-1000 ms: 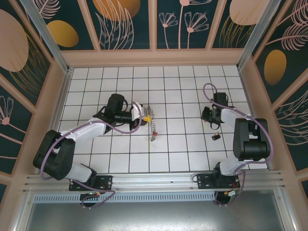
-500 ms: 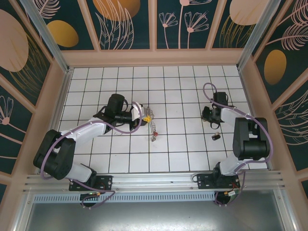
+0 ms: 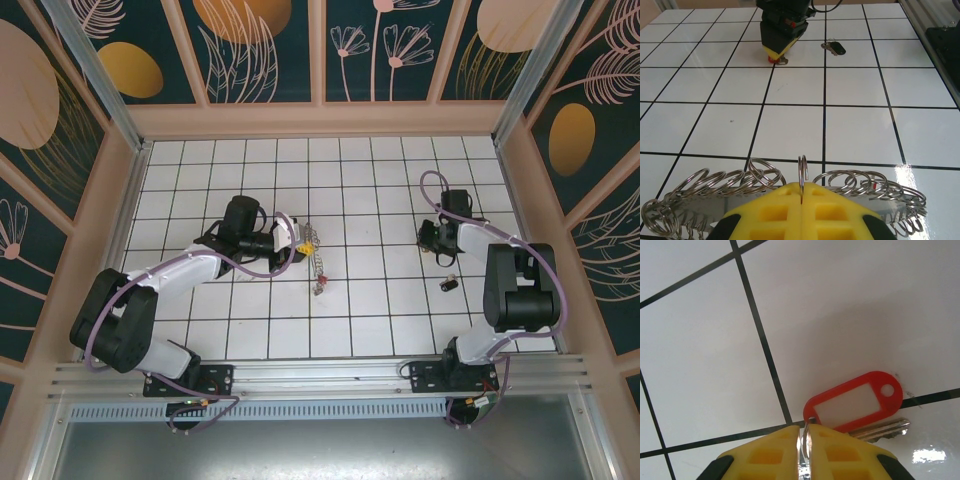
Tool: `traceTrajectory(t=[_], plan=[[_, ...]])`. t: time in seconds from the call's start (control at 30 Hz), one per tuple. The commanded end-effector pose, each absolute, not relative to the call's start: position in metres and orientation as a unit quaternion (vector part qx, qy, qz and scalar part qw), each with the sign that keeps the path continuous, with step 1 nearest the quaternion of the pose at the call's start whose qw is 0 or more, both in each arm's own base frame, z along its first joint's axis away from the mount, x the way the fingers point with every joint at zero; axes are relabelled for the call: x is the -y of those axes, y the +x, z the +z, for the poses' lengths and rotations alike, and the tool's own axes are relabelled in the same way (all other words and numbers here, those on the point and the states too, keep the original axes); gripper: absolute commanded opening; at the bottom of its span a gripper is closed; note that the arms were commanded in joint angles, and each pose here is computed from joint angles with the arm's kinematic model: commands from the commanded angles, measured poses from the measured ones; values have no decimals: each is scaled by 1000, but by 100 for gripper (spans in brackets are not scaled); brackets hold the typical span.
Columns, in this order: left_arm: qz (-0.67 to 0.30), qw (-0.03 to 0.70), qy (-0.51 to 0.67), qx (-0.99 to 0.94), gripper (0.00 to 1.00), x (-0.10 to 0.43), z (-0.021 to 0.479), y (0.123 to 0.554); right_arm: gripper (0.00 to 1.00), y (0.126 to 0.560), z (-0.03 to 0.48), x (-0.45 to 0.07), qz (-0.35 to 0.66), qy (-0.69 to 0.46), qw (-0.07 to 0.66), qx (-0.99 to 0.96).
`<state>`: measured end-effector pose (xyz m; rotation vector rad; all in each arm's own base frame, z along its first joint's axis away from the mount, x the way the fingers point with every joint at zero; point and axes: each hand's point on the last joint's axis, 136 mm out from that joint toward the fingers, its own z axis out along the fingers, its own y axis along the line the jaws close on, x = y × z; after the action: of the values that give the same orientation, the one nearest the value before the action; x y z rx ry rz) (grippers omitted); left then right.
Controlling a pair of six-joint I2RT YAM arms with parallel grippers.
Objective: Put the keys on the keyring
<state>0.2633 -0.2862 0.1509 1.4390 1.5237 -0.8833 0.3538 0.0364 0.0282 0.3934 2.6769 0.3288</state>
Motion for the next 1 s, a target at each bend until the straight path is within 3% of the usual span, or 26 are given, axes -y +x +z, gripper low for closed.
traceTrajectory(t=[0.0, 0.3, 0.37, 0.6, 0.8, 0.97], plan=[[-360, 434, 590, -577, 0, 293, 166, 261, 14, 353, 26, -37, 109, 134, 195, -966], [-362, 434, 590, -577, 0, 294, 166, 261, 11, 353, 25, -36, 105, 137, 192, -966], [-361, 434, 590, -577, 0, 293, 165, 261, 4, 353, 25, -37, 107, 135, 193, -966], [-361, 433, 590, -578, 0, 294, 165, 262, 2, 357, 42, -38, 109, 120, 221, -962], [-362, 438, 588, -575, 0, 294, 168, 262, 0, 355, 107, -96, 189, -45, 340, -920], [-363, 443, 589, -570, 0, 295, 173, 261, 0, 317, 157, -152, 282, -209, 425, -834]])
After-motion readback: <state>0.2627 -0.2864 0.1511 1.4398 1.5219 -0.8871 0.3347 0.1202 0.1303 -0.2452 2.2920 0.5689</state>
